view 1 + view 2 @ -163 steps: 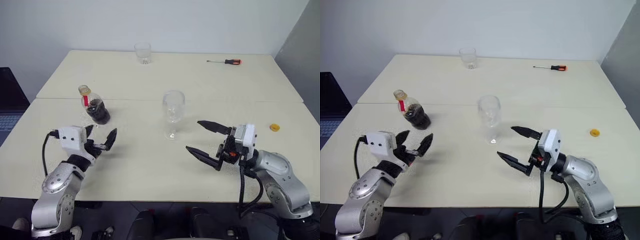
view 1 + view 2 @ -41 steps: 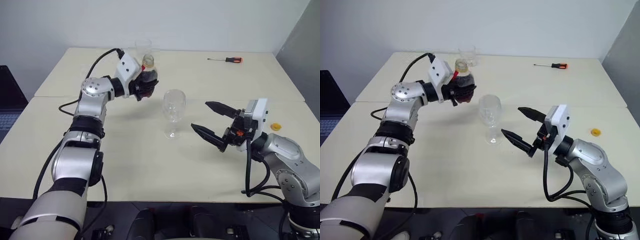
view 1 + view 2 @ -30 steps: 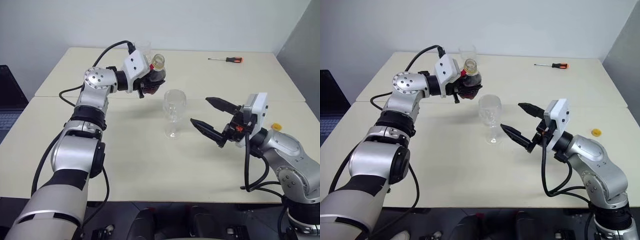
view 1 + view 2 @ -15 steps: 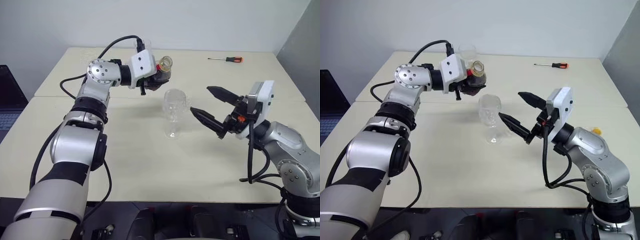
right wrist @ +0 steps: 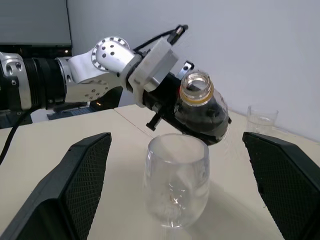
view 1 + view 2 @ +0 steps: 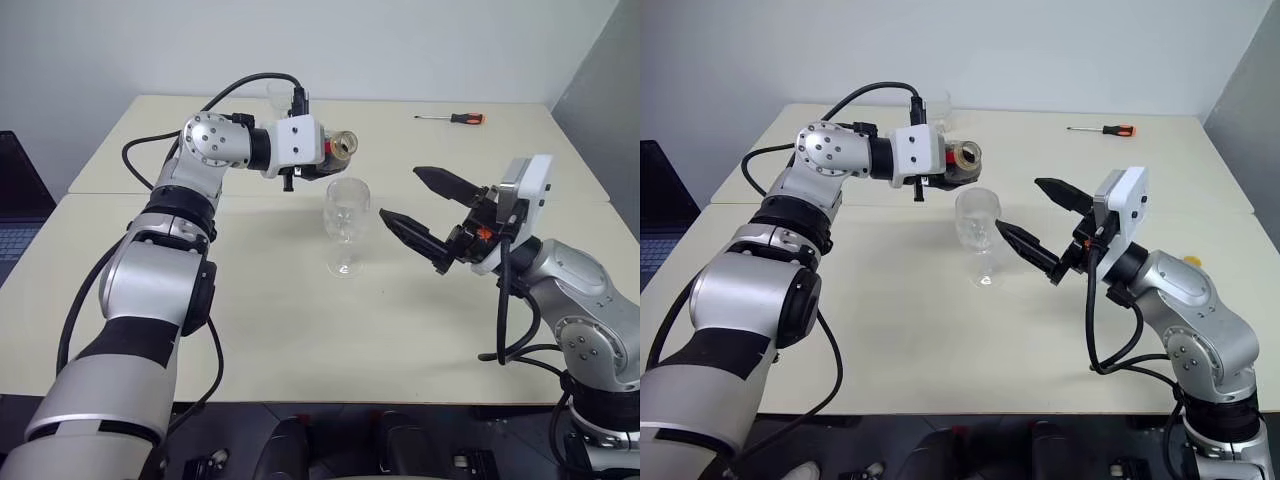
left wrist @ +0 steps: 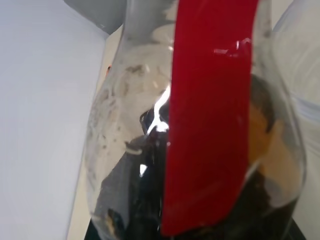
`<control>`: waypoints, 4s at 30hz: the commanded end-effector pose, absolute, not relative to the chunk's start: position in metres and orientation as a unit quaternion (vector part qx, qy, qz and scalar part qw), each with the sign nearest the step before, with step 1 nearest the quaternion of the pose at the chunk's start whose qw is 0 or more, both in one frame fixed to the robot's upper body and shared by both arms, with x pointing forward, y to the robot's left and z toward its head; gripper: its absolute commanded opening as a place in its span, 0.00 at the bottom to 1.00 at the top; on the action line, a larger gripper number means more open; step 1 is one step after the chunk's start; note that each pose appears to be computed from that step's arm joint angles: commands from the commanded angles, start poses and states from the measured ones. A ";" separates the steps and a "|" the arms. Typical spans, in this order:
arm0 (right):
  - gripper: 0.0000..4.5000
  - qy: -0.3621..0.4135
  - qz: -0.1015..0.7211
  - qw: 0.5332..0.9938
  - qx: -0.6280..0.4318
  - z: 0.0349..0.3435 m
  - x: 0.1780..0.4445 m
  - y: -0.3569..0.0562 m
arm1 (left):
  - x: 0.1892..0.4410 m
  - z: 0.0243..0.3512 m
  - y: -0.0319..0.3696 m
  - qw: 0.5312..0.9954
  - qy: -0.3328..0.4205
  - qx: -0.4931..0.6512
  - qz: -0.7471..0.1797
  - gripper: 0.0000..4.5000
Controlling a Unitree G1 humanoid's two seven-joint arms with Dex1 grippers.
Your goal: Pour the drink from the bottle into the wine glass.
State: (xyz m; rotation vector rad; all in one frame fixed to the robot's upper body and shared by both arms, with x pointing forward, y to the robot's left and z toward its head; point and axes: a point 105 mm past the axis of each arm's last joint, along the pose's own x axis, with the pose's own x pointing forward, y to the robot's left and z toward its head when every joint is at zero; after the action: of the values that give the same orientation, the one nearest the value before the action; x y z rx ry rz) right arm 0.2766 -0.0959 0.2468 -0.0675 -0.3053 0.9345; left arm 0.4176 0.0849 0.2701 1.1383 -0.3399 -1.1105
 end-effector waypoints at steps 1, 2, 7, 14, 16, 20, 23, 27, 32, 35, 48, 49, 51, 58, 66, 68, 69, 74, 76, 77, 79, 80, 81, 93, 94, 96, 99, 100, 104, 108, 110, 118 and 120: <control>1.00 -0.176 0.446 0.877 -0.040 0.256 0.271 -0.098 | 0.413 0.297 0.082 0.664 -0.193 0.545 -0.474 0.29; 1.00 -0.176 0.446 0.876 -0.040 0.256 0.271 -0.097 | 0.414 0.299 0.082 0.665 -0.195 0.546 -0.471 0.29; 1.00 -0.177 0.446 0.876 -0.041 0.257 0.272 -0.096 | 0.413 0.300 0.083 0.641 -0.202 0.582 -0.458 0.29; 1.00 -0.175 0.445 0.877 -0.043 0.258 0.273 -0.097 | 0.413 0.301 0.085 0.631 -0.203 0.598 -0.451 0.29; 1.00 -0.175 0.445 0.877 -0.043 0.257 0.274 -0.096 | 0.413 0.300 0.086 0.623 -0.203 0.608 -0.448 0.29; 1.00 -0.174 0.444 0.878 -0.042 0.257 0.274 -0.094 | 0.413 0.301 0.088 0.612 -0.205 0.623 -0.441 0.29; 1.00 -0.175 0.445 0.878 -0.042 0.257 0.274 -0.092 | 0.413 0.303 0.089 0.602 -0.209 0.637 -0.433 0.29; 1.00 -0.175 0.446 0.877 -0.042 0.259 0.274 -0.090 | 0.413 0.304 0.089 0.589 -0.213 0.654 -0.425 0.29; 1.00 -0.175 0.446 0.877 -0.042 0.261 0.274 -0.089 | 0.412 0.305 0.089 0.572 -0.217 0.673 -0.416 0.29; 1.00 -0.175 0.446 0.877 -0.043 0.261 0.274 -0.089 | 0.413 0.306 0.089 0.564 -0.220 0.682 -0.410 0.29; 1.00 -0.173 0.446 0.877 -0.043 0.261 0.275 -0.090 | 0.412 0.308 0.089 0.525 -0.230 0.720 -0.391 0.29; 1.00 -0.173 0.446 0.877 -0.043 0.260 0.275 -0.090 | 0.412 0.308 0.089 0.524 -0.231 0.721 -0.390 0.29; 1.00 -0.172 0.446 0.877 -0.043 0.259 0.274 -0.089 | 0.412 0.308 0.089 0.521 -0.233 0.724 -0.388 0.29; 1.00 -0.172 0.445 0.878 -0.041 0.258 0.274 -0.089 | 0.412 0.310 0.089 0.508 -0.238 0.734 -0.382 0.29; 1.00 -0.172 0.445 0.878 -0.040 0.258 0.274 -0.091 | 0.413 0.313 0.090 0.494 -0.241 0.749 -0.370 0.29; 1.00 -0.173 0.446 0.878 -0.041 0.258 0.274 -0.090 | 0.413 0.313 0.090 0.492 -0.242 0.751 -0.368 0.29; 1.00 -0.173 0.446 0.878 -0.041 0.258 0.274 -0.090 | 0.413 0.314 0.090 0.491 -0.243 0.752 -0.367 0.29; 1.00 -0.172 0.443 0.879 -0.042 0.257 0.274 -0.090 | 0.413 0.314 0.089 0.488 -0.245 0.754 -0.364 0.29; 1.00 -0.171 0.443 0.879 -0.042 0.257 0.274 -0.090 | 0.413 0.314 0.088 0.487 -0.246 0.755 -0.364 0.29; 1.00 -0.171 0.442 0.879 -0.042 0.257 0.274 -0.090 | 0.413 0.314 0.088 0.487 -0.247 0.755 -0.364 0.29; 1.00 -0.171 0.442 0.879 -0.042 0.257 0.274 -0.090 | 0.413 0.314 0.088 0.486 -0.247 0.755 -0.365 0.29; 1.00 -0.171 0.442 0.880 -0.042 0.257 0.274 -0.091 | 0.413 0.314 0.088 0.486 -0.248 0.755 -0.365 0.29; 1.00 -0.171 0.442 0.880 -0.042 0.257 0.275 -0.091 | 0.413 0.315 0.087 0.486 -0.248 0.755 -0.365 0.29; 1.00 -0.171 0.443 0.879 -0.043 0.262 0.274 -0.086 | 0.413 0.315 0.087 0.486 -0.250 0.754 -0.364 0.29; 1.00 -0.171 0.443 0.879 -0.043 0.261 0.274 -0.086 | 0.413 0.315 0.087 0.486 -0.250 0.754 -0.364 0.29; 1.00 -0.170 0.443 0.879 -0.042 0.261 0.274 -0.085 | 0.412 0.315 0.087 0.486 -0.250 0.754 -0.364 0.29; 1.00 -0.169 0.444 0.879 -0.042 0.261 0.274 -0.085 | 0.412 0.316 0.088 0.486 -0.250 0.754 -0.363 0.29; 1.00 -0.169 0.444 0.879 -0.042 0.261 0.274 -0.086 | 0.413 0.316 0.088 0.486 -0.250 0.754 -0.363 0.29; 1.00 -0.168 0.444 0.879 -0.042 0.260 0.275 -0.087 | 0.413 0.316 0.090 0.487 -0.248 0.757 -0.359 0.29; 1.00 -0.167 0.444 0.879 -0.042 0.258 0.276 -0.088 | 0.414 0.315 0.092 0.487 -0.245 0.759 -0.358 0.29; 1.00 -0.166 0.445 0.879 -0.042 0.257 0.276 -0.088 | 0.414 0.315 0.092 0.487 -0.244 0.759 -0.357 0.29; 1.00 -0.163 0.445 0.879 -0.043 0.254 0.276 -0.090 | 0.415 0.314 0.092 0.486 -0.245 0.760 -0.356 0.29; 1.00 -0.163 0.445 0.880 -0.044 0.254 0.276 -0.091 | 0.415 0.314 0.091 0.485 -0.245 0.760 -0.356 0.29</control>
State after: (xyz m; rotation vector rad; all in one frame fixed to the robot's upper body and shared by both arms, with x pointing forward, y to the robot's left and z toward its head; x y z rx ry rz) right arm 0.2801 -0.0890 0.2459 -0.0720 -0.2914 0.9288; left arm 0.4185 0.0947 0.2875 1.8325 -0.5232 -0.9310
